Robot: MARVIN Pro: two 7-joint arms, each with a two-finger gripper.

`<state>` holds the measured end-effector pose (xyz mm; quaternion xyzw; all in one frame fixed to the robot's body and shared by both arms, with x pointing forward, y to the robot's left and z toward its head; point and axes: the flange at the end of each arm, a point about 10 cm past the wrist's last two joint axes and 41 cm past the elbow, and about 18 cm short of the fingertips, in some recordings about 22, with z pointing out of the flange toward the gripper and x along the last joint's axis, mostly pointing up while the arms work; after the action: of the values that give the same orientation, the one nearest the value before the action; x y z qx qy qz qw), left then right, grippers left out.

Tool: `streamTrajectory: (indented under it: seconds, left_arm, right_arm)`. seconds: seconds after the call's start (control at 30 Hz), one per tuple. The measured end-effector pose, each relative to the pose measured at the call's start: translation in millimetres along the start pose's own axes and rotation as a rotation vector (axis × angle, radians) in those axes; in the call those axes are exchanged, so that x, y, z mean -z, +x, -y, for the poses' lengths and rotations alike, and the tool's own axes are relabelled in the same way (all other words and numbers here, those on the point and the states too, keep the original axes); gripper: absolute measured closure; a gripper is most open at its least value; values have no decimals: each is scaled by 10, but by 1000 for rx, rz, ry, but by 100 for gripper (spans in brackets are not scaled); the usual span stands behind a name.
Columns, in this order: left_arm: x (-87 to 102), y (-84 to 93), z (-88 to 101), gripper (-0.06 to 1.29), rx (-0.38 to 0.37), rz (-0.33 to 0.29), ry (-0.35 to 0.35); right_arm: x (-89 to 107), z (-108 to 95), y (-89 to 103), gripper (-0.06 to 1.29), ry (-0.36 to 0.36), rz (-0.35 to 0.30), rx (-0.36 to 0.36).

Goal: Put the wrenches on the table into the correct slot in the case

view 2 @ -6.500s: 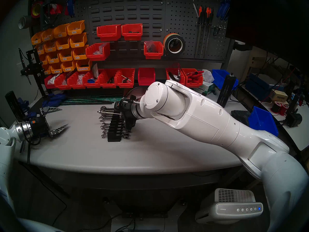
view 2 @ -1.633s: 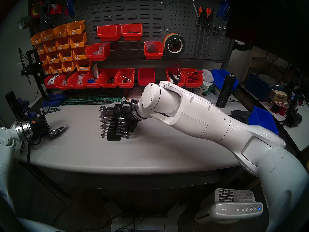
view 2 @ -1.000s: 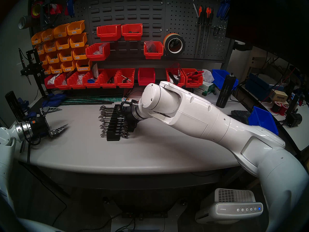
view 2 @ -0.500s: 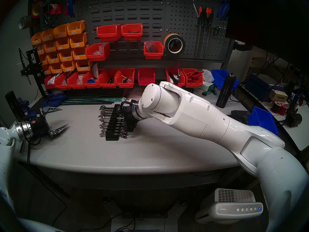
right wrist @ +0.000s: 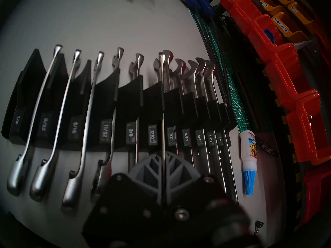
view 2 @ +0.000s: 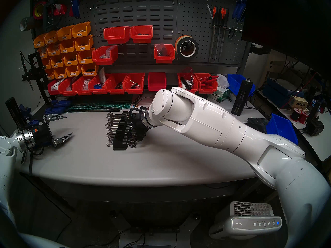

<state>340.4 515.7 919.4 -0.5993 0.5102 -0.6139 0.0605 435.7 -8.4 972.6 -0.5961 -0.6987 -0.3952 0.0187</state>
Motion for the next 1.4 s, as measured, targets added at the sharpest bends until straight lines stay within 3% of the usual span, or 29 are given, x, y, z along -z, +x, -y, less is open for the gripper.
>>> streamTrajectory:
  seconds: [1.4]
  left_arm:
    - [0,0,0,0,0,0,0]
  right_arm:
    - [58,-84,51,127,-17,-17,12]
